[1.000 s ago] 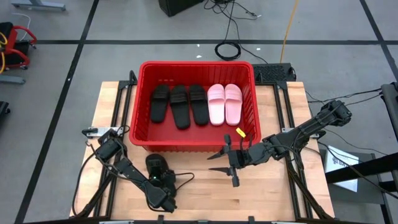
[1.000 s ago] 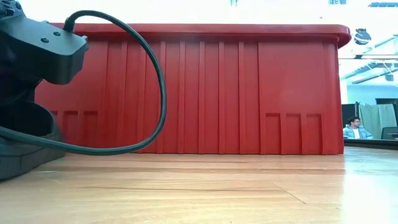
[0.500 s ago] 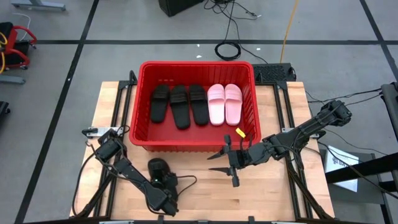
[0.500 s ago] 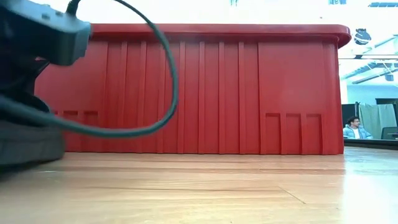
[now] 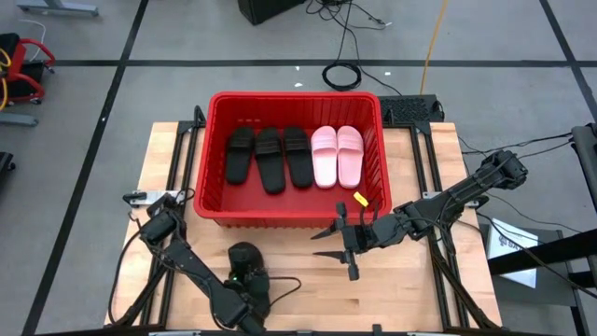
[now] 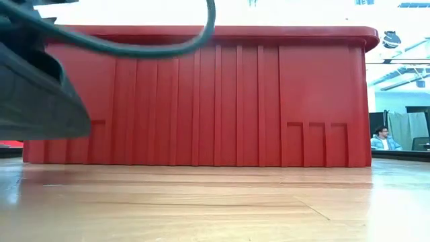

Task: Pick and place slides into bin
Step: Put the black slipper on the red bin

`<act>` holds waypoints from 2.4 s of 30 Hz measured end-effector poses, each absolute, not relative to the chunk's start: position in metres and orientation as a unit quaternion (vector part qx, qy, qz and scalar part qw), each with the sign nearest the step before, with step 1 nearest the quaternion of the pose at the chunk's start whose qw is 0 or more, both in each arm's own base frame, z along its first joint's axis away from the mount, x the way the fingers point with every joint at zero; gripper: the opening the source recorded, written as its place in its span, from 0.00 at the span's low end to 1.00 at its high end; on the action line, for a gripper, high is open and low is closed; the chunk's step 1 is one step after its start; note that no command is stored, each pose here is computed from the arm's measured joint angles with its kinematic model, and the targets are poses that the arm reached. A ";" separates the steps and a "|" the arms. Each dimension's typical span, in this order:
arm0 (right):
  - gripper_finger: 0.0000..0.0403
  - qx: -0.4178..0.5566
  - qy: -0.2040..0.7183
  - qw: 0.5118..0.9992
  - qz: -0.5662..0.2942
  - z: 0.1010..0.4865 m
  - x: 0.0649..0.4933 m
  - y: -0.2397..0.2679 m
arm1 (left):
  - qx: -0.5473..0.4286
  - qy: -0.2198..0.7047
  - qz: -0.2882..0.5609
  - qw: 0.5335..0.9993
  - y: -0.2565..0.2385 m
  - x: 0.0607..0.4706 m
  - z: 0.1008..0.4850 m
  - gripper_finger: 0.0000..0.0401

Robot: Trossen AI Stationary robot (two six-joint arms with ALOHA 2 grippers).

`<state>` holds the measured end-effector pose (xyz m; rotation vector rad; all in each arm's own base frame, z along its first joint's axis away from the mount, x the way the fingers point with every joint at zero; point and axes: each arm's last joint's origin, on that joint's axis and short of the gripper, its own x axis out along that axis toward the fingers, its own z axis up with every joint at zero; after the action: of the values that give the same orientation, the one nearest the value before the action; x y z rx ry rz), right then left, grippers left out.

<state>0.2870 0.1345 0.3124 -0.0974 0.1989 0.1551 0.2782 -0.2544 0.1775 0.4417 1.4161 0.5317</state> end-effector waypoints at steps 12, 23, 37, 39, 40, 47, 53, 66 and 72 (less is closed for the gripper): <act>0.38 -0.049 0.105 0.990 0.077 0.311 0.287 0.134 | 0.239 0.552 0.210 0.771 -0.282 0.276 0.219 0.03; 0.38 -0.052 0.109 0.990 0.077 0.311 0.287 0.134 | 0.290 0.477 0.160 0.814 -0.302 0.275 0.257 0.03; 0.38 -0.134 0.104 0.983 0.063 0.311 0.293 0.121 | 0.326 0.415 0.168 0.832 -0.280 0.273 0.300 0.01; 0.38 -0.146 0.105 0.982 0.057 0.311 0.294 0.117 | 0.324 0.415 0.165 0.834 -0.275 0.269 0.306 0.02; 0.38 -0.151 0.105 0.981 0.054 0.311 0.295 0.114 | 0.325 0.413 0.166 0.835 -0.272 0.267 0.309 0.02; 0.38 -0.186 0.108 0.976 0.028 0.311 0.302 0.096 | 0.350 0.404 0.182 0.825 -0.233 0.250 0.327 0.01; 0.38 -0.184 0.115 0.976 -0.006 0.312 0.306 0.074 | 0.319 0.404 0.214 0.830 -0.172 0.225 0.352 0.02; 0.38 -0.175 0.146 0.973 -0.047 0.308 0.314 0.013 | 0.303 0.396 0.290 0.817 -0.053 0.178 0.365 0.01; 0.38 -0.164 0.145 0.975 -0.044 0.309 0.315 -0.016 | 0.312 0.386 0.236 0.835 -0.020 0.184 0.361 0.04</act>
<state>0.3146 -0.0157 0.3087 -0.3311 0.2926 -0.0880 0.1840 -0.0203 0.3607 0.6601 0.8174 0.5003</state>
